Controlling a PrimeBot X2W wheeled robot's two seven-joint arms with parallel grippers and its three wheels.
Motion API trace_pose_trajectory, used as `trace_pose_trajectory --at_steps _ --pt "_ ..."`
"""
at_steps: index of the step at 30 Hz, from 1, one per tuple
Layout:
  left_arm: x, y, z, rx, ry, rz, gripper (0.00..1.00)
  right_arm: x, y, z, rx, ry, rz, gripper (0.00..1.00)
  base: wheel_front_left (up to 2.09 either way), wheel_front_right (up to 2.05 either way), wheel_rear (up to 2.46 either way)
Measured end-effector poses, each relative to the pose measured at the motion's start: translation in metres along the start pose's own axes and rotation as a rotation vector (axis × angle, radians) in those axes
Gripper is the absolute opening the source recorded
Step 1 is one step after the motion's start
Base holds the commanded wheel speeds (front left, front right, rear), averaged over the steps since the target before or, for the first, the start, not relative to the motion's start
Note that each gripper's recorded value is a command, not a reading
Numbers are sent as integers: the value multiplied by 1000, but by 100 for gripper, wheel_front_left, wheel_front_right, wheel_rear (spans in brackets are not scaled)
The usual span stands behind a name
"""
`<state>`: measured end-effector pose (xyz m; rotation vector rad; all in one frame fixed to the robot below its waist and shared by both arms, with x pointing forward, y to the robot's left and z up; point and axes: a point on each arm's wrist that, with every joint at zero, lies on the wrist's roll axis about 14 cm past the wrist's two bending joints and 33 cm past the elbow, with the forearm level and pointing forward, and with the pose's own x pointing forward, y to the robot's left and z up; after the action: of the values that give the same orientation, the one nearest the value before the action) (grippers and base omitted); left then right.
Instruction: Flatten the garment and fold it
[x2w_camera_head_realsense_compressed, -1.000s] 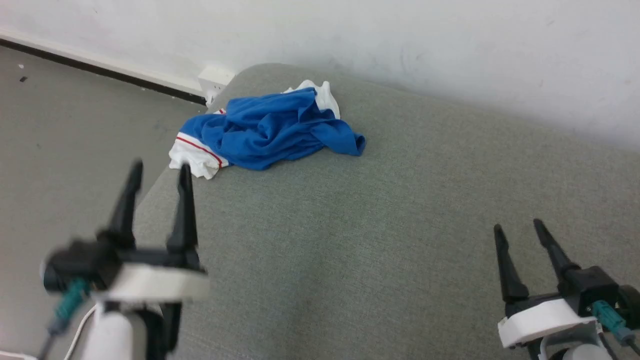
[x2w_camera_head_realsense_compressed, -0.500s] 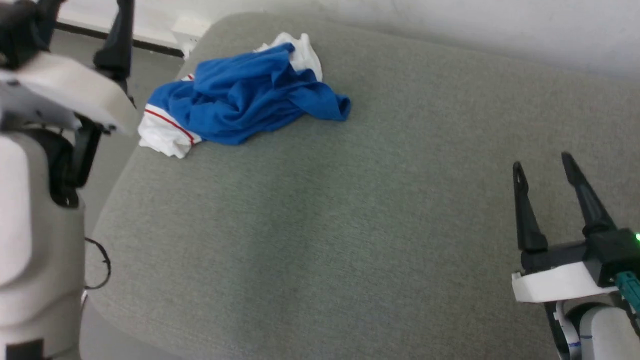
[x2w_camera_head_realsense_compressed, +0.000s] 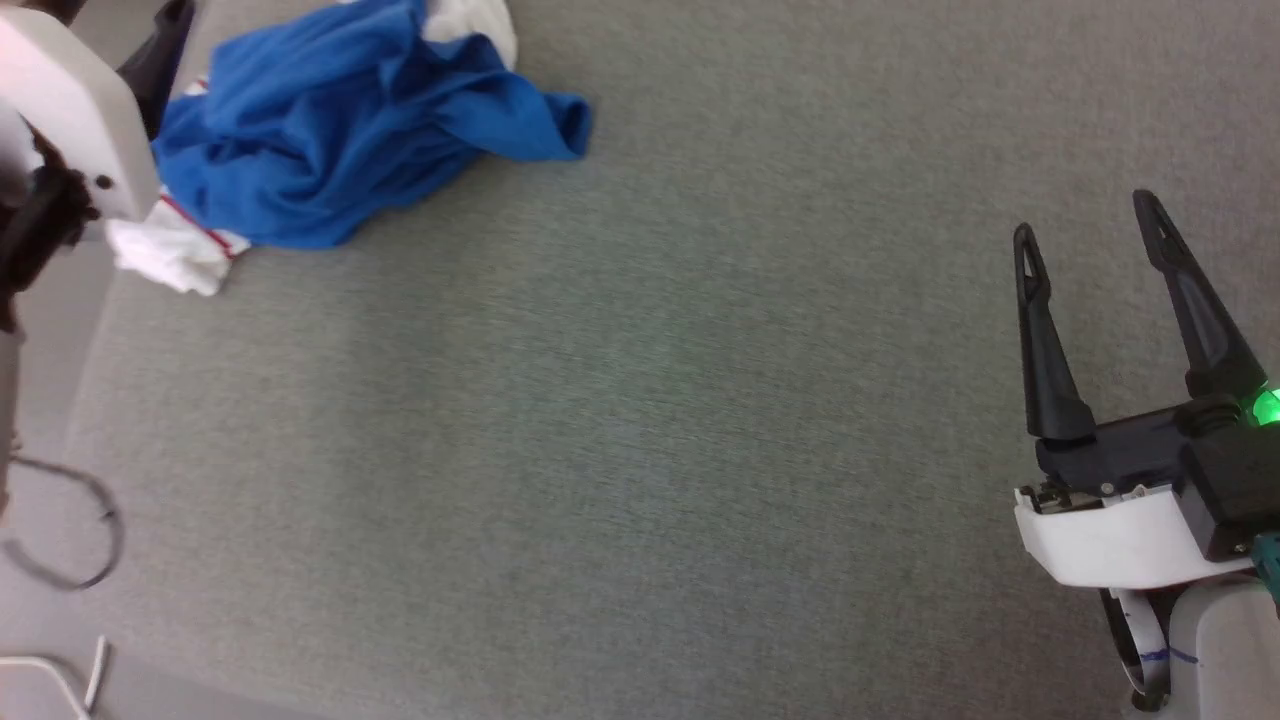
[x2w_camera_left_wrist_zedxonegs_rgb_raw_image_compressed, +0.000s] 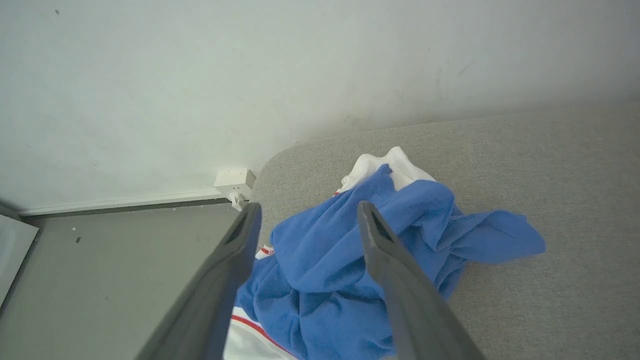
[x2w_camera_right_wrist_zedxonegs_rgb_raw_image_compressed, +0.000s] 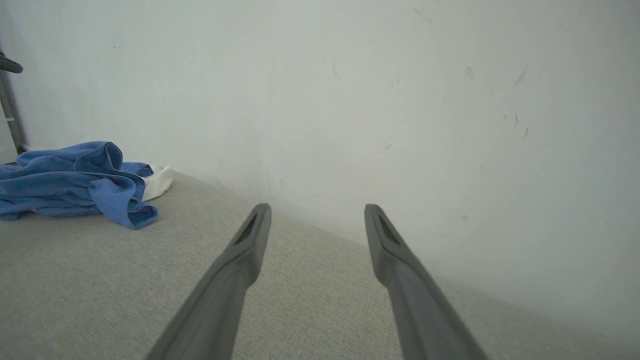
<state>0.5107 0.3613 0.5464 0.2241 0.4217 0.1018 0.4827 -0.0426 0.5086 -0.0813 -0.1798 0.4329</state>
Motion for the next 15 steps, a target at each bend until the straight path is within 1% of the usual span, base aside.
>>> trace_pose_trajectory --at_steps 2,5,7,10,13,15 --pt "13 -8 -21 -12 101 -36 100 -2 -5 -5 -7 16 -11 100 0 0 0" --pt "27 -33 -59 -43 285 -127 100 -7 -16 -12 -22 41 -38 100 0 0 0" --pt "32 -45 -78 -66 378 -172 100 -10 -24 -15 -34 56 -60 100 0 0 0" --pt "42 -50 -96 -84 455 -198 100 -15 -33 -21 -46 75 -85 100 0 0 0" --pt "51 -54 -117 -67 519 -202 100 -19 -39 -29 -51 100 -100 100 0 0 0" --pt "57 -61 -130 -83 554 -215 100 -21 -41 -35 -51 118 -104 100 0 0 0"
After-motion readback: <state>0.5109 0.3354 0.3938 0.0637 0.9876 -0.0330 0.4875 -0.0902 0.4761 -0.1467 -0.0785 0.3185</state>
